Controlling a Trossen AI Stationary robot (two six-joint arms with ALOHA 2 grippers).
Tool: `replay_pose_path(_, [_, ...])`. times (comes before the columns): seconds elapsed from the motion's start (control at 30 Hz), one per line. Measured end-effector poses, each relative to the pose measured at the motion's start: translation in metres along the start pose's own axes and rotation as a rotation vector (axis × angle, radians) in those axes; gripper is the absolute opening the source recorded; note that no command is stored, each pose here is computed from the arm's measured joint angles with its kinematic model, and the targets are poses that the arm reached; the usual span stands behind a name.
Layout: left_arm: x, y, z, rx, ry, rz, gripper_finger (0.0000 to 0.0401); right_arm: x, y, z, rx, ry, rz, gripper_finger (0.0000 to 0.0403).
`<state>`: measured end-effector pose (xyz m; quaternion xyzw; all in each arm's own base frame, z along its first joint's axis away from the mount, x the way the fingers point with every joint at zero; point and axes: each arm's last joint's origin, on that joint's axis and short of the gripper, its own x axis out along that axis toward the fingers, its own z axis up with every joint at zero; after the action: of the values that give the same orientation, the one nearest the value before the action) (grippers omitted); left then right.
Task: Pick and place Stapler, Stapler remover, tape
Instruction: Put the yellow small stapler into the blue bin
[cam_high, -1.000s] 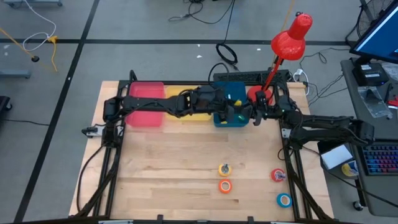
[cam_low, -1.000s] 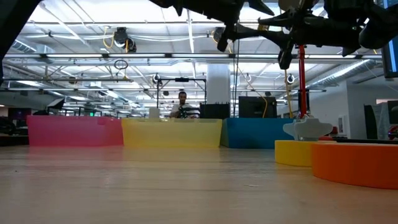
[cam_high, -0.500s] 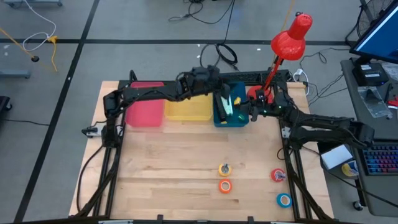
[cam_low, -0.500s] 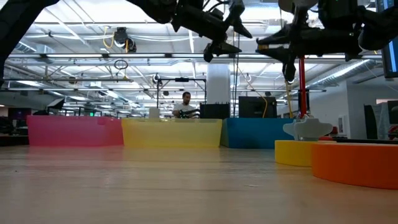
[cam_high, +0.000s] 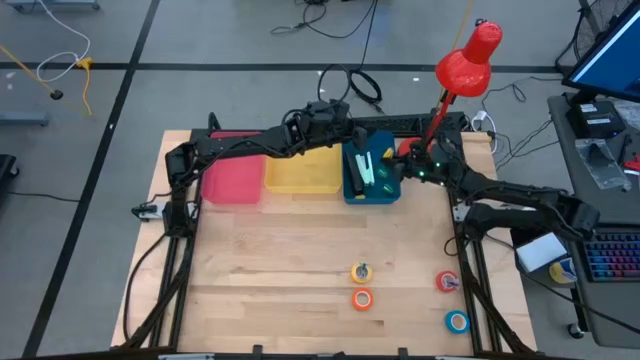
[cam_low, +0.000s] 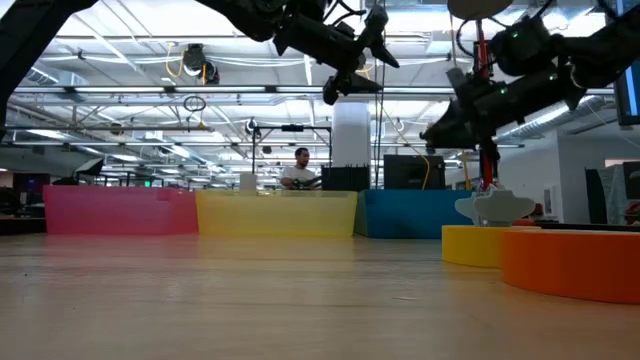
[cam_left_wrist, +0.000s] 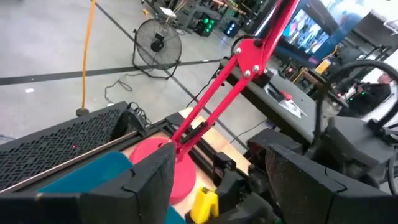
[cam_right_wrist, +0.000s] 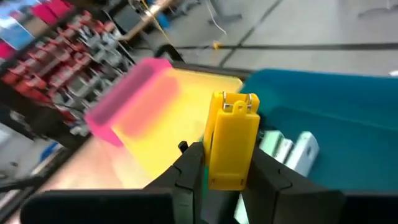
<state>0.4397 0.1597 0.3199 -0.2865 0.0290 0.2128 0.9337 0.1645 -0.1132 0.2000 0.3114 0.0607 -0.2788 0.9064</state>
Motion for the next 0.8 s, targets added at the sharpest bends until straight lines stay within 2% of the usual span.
replay_pose_path(0.1, [0.0, 0.001, -0.001, 0.009, 0.015, 0.009, 0.0248, 0.009, -0.004, -0.003, -0.022, 0.048, -0.037, 0.0067])
replay_pose_path(0.23, [-0.001, 0.0, -0.003, 0.009, 0.028, 0.015, 0.0248, 0.025, 0.0, 0.007, -0.126, 0.131, -0.082, 0.0069])
replay_pose_path(0.37, [-0.001, 0.001, -0.005, 0.011, 0.047, 0.024, 0.0248, 0.041, 0.001, 0.017, -0.262, 0.285, -0.234, 0.0069])
replay_pose_path(0.6, [-0.001, 0.001, -0.008, 0.013, 0.072, 0.035, 0.0248, 0.071, 0.003, 0.031, -0.417, 0.498, -0.389, 0.0072])
replay_pose_path(0.8, [-0.001, 0.0, -0.008, 0.013, 0.071, 0.033, 0.0248, 0.092, -0.003, 0.03, -0.535, 0.661, -0.478, 0.0074])
